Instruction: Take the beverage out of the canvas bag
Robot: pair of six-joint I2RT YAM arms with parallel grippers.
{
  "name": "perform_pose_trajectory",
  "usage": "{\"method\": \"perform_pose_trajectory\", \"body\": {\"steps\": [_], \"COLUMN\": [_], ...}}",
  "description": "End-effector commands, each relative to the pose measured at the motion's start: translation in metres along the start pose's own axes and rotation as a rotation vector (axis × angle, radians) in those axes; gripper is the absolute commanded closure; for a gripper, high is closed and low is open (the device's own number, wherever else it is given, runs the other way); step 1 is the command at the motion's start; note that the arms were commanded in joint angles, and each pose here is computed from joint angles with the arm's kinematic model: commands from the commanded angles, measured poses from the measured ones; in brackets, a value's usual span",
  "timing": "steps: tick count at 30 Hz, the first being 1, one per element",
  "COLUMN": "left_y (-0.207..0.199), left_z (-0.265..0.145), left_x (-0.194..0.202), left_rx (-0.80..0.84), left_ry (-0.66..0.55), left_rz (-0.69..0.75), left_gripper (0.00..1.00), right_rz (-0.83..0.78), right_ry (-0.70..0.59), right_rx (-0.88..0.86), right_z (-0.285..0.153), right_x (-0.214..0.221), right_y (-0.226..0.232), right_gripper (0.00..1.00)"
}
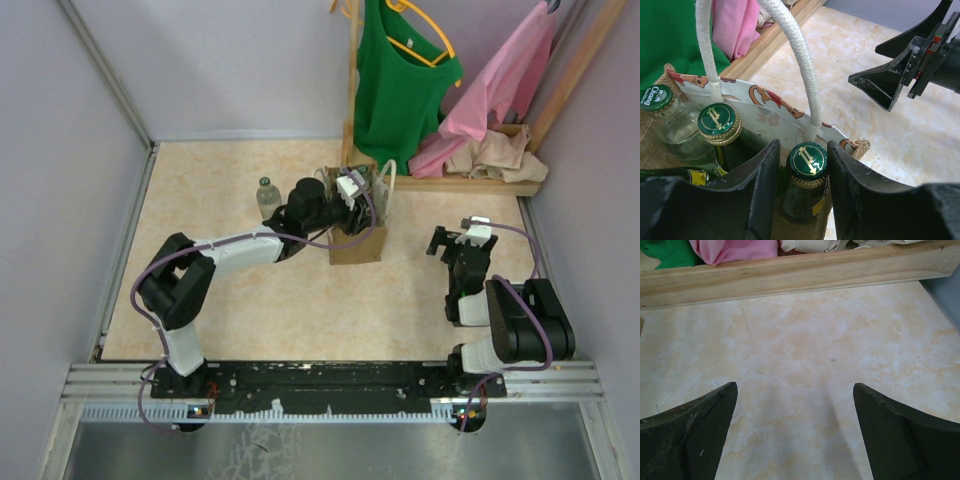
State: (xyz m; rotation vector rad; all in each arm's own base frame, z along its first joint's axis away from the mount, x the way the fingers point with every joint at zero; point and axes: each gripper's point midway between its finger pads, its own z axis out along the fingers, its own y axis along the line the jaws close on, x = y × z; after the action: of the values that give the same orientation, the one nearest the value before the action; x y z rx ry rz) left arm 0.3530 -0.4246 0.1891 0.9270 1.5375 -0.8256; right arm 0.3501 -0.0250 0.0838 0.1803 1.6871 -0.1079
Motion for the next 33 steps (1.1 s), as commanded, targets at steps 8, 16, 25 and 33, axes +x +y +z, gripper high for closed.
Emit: {"method": "perform_pose_trajectory", "body": {"steps": [8, 16, 25, 33], "left_y": [0.001, 0.003, 0.003, 0.007], "left_z": [0.013, 0.015, 0.013, 0.006], "left_x": [0.011, 0.018, 0.011, -0.071], "left_rx": [0.013, 0.000, 0.002, -0.017], "left_ry": [-0.025, -0.014, -0.019, -0.158], "left_rz": [-0.013, -0.016, -0.011, 0.088], "left_gripper": [0.56, 0.85, 1.00, 1.00], "right_rz": [0.001, 0.001, 0.000, 0.001], "right_ry": [-0.082, -0.082, -0.082, -0.081], "right_rx": [-0.007, -0.005, -0.007, -0.007], "right_z": [0.009, 0.009, 0.009, 0.009], "right_x": [-0.025, -0.025, -0.025, -0.025], "right_y": [0.005, 0.005, 0.005, 0.005], "right_gripper": [0.01, 0.01, 0.01, 0.01]}}
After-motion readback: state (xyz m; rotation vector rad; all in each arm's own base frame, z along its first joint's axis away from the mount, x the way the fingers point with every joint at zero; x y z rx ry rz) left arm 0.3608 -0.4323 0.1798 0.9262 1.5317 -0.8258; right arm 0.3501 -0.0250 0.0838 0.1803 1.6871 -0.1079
